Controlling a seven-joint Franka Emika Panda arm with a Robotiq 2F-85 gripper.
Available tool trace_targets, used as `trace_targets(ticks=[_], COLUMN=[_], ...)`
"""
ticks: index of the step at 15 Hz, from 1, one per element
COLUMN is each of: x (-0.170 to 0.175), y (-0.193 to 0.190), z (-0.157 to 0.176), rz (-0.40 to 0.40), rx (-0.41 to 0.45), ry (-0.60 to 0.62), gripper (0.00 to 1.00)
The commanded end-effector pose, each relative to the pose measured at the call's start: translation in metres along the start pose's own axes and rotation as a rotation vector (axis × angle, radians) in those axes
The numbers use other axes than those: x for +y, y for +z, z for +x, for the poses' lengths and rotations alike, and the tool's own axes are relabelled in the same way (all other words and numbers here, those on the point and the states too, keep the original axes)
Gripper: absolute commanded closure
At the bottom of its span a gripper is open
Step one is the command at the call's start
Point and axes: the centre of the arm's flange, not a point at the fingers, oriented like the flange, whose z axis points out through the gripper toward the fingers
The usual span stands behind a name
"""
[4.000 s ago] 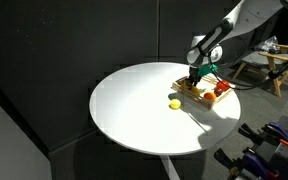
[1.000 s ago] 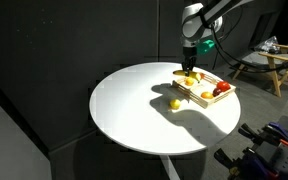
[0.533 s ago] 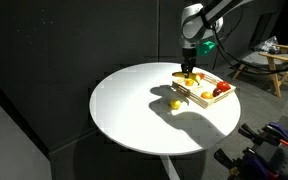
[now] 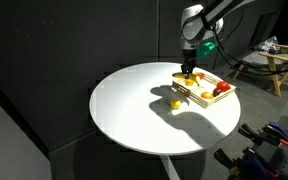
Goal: Remove the banana from the box
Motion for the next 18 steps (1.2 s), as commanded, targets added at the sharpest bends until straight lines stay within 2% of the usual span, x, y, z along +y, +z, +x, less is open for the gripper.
trace_targets(ticks=[1, 6, 7, 18], x=[0.0, 0.0, 0.0, -0.047], y=[0.0, 0.001, 0.001, -0.005], z=[0.0, 0.0, 0.0, 0.012], rz=[0.0, 0.0, 0.0, 0.009], rx=[0.0, -0.001, -0.001, 0.045], ry=[0.0, 0.0, 0.0, -0.084], gripper=[0.59, 0.59, 0.84, 0.84])
